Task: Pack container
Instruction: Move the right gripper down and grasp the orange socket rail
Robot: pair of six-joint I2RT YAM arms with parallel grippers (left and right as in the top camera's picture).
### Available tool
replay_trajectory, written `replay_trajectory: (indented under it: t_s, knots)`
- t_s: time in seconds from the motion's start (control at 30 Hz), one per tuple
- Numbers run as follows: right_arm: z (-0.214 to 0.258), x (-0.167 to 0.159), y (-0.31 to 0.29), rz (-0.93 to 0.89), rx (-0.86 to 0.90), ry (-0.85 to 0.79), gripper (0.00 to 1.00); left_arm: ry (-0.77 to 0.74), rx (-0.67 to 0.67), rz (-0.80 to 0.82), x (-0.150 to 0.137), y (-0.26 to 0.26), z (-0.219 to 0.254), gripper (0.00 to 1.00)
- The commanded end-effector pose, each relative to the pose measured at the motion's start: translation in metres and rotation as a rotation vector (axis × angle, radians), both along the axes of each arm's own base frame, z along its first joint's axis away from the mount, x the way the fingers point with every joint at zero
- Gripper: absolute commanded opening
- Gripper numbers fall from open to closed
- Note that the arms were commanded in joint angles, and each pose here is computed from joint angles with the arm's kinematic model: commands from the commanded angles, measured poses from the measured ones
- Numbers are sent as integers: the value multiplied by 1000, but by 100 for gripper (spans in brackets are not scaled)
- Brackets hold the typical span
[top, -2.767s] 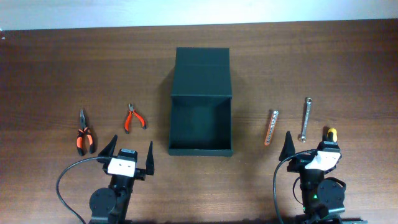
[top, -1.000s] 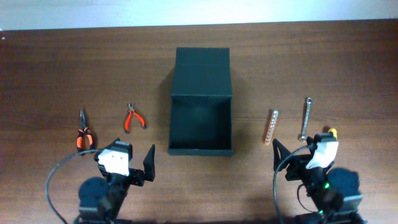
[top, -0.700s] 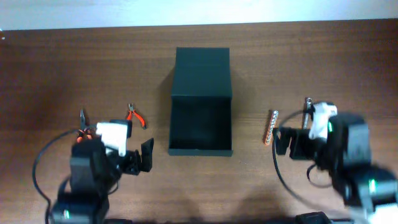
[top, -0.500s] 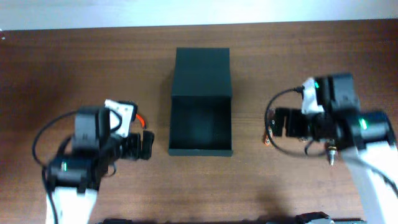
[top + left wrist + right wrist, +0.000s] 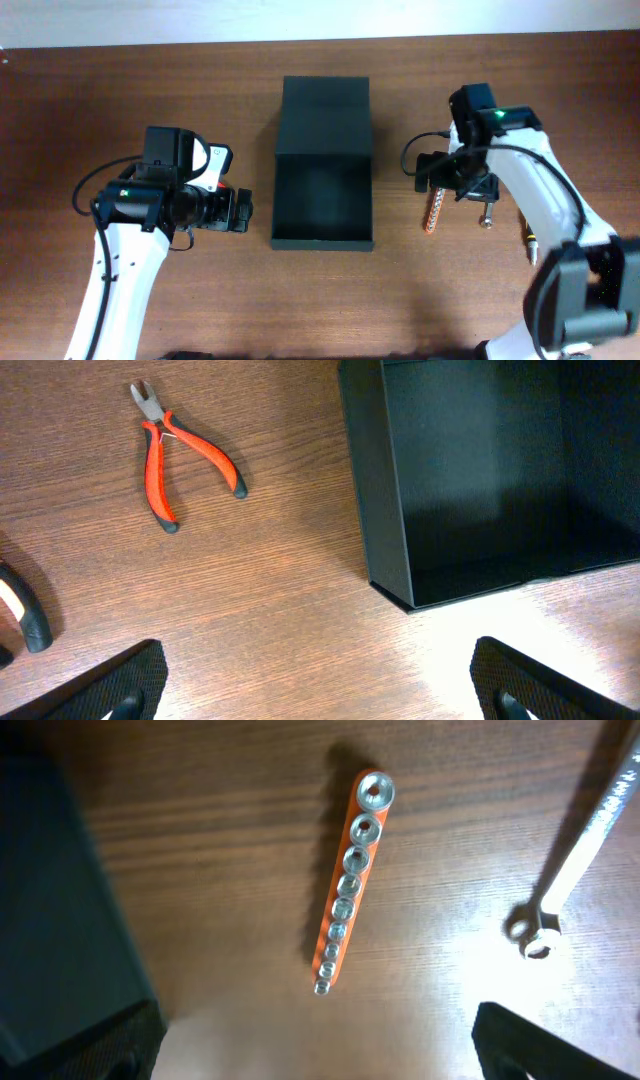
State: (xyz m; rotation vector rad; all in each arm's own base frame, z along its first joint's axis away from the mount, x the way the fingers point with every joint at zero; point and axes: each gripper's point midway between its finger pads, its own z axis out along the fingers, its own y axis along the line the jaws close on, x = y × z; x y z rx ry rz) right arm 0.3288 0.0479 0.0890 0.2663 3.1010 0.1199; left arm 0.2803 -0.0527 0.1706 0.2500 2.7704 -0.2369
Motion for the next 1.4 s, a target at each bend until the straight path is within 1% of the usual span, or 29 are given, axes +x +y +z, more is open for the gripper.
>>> replay_trajectory:
  t_s: [0.0, 0.2, 0.33, 0.47, 0.9, 1.27, 1.33, 1.37]
  knots:
    - [-19, 14, -7, -11, -42, 10, 99, -36, 13, -20, 6, 0, 8, 99]
    - [-42, 31, -6, -12, -41, -5, 99, -42, 13, -19, 7, 0, 8, 99]
    - [-44, 39, -5, -12, -37, -36, 99, -43, 13, -20, 7, 0, 8, 99]
    - [-46, 40, -5, -25, -36, -41, 99, -43, 27, -14, 8, 2, 8, 99]
    - [-74, 12, -11, -77, -39, 33, 99, -43, 33, -12, 8, 3, 8, 99]
    - [-97, -1, -12, -80, -40, 42, 100, -44, 33, -12, 8, 3, 8, 99]
    - [-99, -3, -13, -80, -40, 45, 96, -43, 33, -12, 8, 3, 8, 99]
    - [-101, -6, -13, -79, -42, 50, 88, -43, 33, -12, 8, 3, 8, 99]
